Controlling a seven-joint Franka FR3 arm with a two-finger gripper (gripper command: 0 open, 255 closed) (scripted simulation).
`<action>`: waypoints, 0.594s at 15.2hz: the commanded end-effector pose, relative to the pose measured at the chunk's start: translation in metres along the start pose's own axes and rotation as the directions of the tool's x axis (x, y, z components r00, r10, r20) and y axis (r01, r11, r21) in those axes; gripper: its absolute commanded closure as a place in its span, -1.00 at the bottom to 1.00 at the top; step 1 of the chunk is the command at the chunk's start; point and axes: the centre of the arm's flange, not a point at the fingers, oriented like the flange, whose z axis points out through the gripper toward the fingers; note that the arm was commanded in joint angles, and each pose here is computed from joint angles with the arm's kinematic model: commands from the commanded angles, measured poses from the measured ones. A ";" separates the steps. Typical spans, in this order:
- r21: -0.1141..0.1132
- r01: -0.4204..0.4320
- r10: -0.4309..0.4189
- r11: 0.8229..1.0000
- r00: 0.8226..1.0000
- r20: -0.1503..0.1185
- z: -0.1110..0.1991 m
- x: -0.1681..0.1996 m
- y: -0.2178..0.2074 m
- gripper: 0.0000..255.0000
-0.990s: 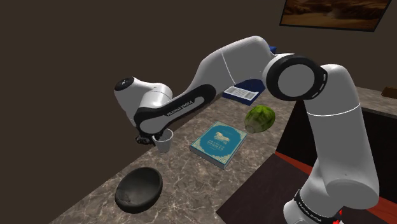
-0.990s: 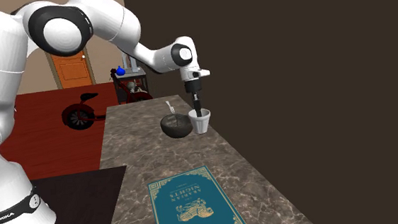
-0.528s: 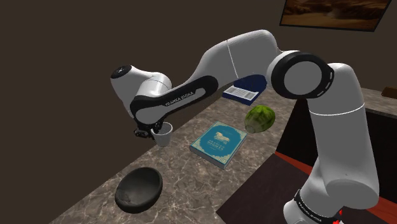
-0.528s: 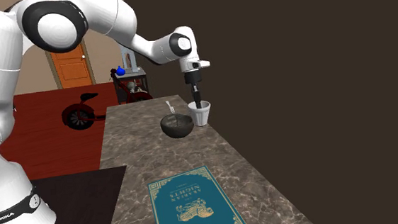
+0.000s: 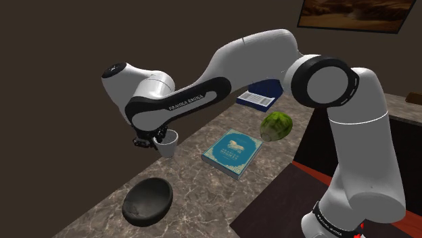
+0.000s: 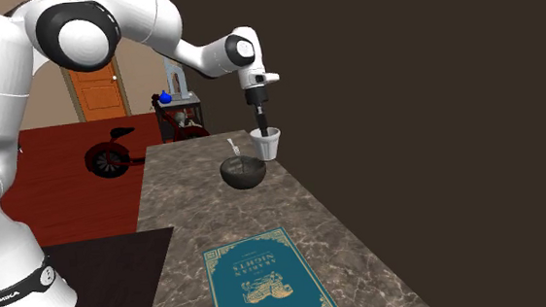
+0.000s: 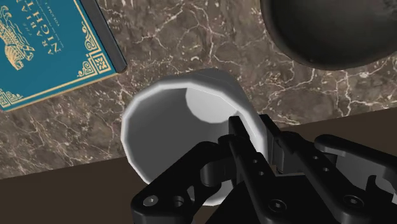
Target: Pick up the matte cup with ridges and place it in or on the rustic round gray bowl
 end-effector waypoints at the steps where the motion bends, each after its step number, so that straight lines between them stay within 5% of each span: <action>1: 0.000 -0.001 0.001 1.000 1.000 0.000 -0.009 -0.013 -0.019 1.00; 9: 0.000 -0.001 0.001 1.000 1.000 0.000 -0.050 -0.067 -0.100 1.00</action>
